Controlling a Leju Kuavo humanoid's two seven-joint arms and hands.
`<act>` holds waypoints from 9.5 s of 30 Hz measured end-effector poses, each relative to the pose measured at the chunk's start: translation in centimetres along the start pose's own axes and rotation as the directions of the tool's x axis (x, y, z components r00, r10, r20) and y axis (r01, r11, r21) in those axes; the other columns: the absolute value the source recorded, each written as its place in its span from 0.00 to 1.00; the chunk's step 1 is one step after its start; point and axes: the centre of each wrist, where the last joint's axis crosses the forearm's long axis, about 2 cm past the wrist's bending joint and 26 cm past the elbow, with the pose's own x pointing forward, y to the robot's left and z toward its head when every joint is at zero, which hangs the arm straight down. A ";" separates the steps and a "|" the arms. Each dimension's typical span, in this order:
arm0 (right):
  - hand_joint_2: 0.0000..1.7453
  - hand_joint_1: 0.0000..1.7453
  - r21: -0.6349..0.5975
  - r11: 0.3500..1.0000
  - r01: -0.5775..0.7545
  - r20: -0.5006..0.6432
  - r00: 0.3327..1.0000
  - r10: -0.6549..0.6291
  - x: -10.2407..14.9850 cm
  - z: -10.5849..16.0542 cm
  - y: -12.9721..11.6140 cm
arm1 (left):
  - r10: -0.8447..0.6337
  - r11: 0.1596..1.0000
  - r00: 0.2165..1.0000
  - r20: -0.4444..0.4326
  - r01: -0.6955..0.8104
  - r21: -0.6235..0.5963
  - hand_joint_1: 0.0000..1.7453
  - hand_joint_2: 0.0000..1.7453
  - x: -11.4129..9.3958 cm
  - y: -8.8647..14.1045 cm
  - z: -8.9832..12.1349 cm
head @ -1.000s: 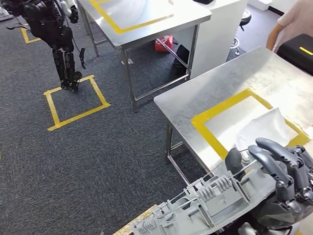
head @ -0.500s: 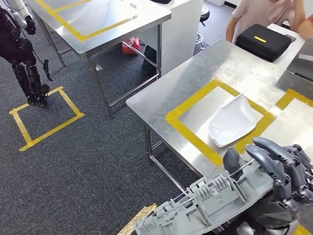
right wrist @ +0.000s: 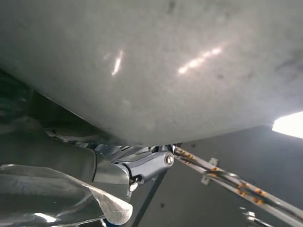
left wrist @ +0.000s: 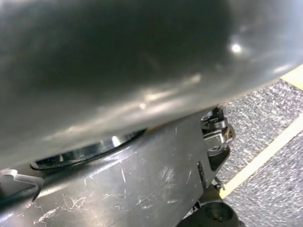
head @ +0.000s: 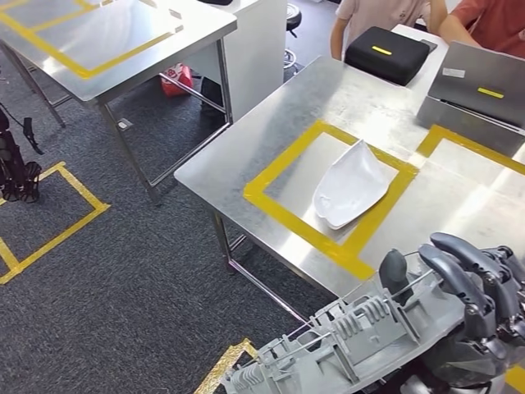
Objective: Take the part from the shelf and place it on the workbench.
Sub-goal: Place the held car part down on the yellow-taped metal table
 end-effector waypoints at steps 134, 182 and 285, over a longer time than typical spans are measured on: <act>1.00 1.00 0.277 0.936 -0.216 -0.281 0.914 0.293 -15.0 -0.5 1.5 | -0.050 0.998 0.998 -0.037 0.048 -0.044 0.00 0.00 -0.3 2.4 0.2; 1.00 1.00 0.878 0.417 0.236 -0.314 0.941 0.128 -31.0 -13.7 4.6 | -0.059 0.998 0.996 -0.071 0.056 -0.040 0.00 0.00 -0.9 3.7 0.5; 0.00 0.00 0.999 -0.010 -0.030 0.032 0.961 0.276 -29.5 -19.2 14.1 | -0.114 0.993 0.992 -0.062 0.114 0.001 0.00 0.00 -0.9 5.9 0.8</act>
